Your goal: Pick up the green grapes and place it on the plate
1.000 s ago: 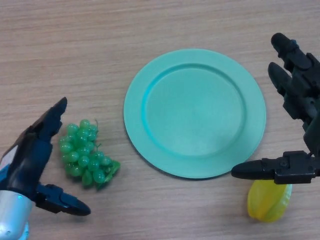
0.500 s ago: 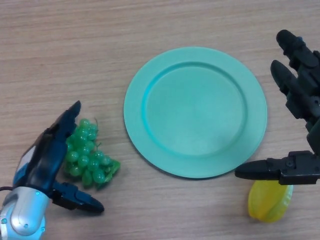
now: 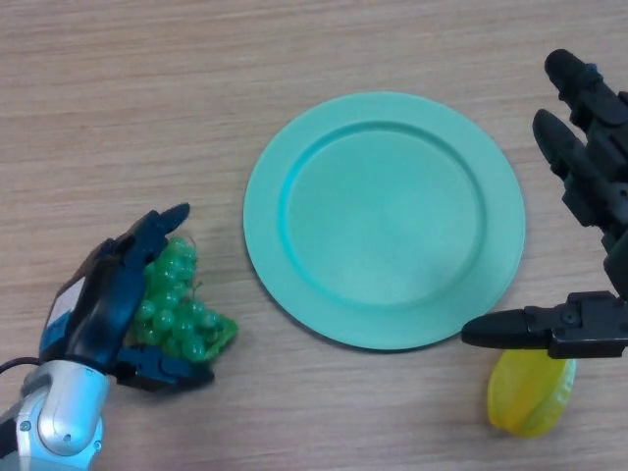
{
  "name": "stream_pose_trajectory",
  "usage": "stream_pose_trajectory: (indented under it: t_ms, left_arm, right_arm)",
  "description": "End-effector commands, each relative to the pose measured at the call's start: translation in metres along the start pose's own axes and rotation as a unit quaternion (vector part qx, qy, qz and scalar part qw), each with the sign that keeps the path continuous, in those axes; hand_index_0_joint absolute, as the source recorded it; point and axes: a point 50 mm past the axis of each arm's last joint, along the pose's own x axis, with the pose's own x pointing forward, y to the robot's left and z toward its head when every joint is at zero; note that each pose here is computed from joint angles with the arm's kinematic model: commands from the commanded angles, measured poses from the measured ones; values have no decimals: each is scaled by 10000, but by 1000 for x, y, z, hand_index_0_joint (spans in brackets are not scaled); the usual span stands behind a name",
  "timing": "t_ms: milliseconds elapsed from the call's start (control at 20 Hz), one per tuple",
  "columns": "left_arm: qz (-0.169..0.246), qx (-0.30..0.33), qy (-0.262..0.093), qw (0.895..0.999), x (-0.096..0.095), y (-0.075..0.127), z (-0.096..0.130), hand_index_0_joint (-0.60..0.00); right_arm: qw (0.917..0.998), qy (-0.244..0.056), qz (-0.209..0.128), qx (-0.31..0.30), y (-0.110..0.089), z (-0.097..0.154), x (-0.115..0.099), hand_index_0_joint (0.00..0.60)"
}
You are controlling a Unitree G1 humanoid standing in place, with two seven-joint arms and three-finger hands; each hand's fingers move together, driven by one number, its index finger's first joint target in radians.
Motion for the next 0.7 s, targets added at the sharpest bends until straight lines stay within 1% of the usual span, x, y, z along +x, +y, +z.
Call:
stream_pose_trajectory:
  t_ms: [50, 150, 250, 300, 350, 400, 450, 500, 550, 600, 650, 700]
  left_arm:
    - [153, 380, -566, 9976, -2, 8, 14, -600]
    - [49, 375, -665, 9971, -6, 4, 15, -600]
    - [-14, 261, -743, 9969, -12, 5, 17, -600]
    - [14, 366, -779, 9963, -15, 7, 17, -600]
    - [193, 552, -966, 9936, -16, 13, 20, -600]
    - [355, 369, -1004, 9936, -18, 20, 23, -600]
    - [556, 345, -1120, 9916, -20, 30, 28, -600]
    - [702, 453, -1147, 9899, -21, 36, 32, -600]
    - [975, 607, -1304, 9848, -22, 45, 41, -600]
    - [1124, 702, -1441, 9806, -22, 48, 48, -600]
    - [1303, 710, -1686, 9744, -23, 52, 63, -600]
    - [1410, 666, -1865, 9700, -23, 54, 72, -600]
  right_arm:
    - [9928, -1075, -259, -470, -6, 31, -7, 0]
    - [9931, -1054, -240, -457, -5, 30, -9, 0]
    - [9926, -1102, -252, -444, -5, 33, -9, 0]
    - [9926, -1104, -248, -450, -5, 33, -9, 0]
    - [9926, -1108, -244, -440, -5, 34, -9, 0]
    - [9927, -1102, -235, -439, -5, 34, -9, 0]
    - [9928, -1093, -229, -442, -4, 34, -10, 0]
    - [9926, -1103, -228, -460, -3, 34, -9, 0]
    - [9926, -1105, -215, -465, -2, 34, -8, 0]
    - [9926, -1099, -197, -470, -1, 34, -8, 0]
    - [9929, -1081, -171, -461, 0, 34, -7, 0]
    - [9927, -1095, -165, -475, 0, 36, -6, 0]
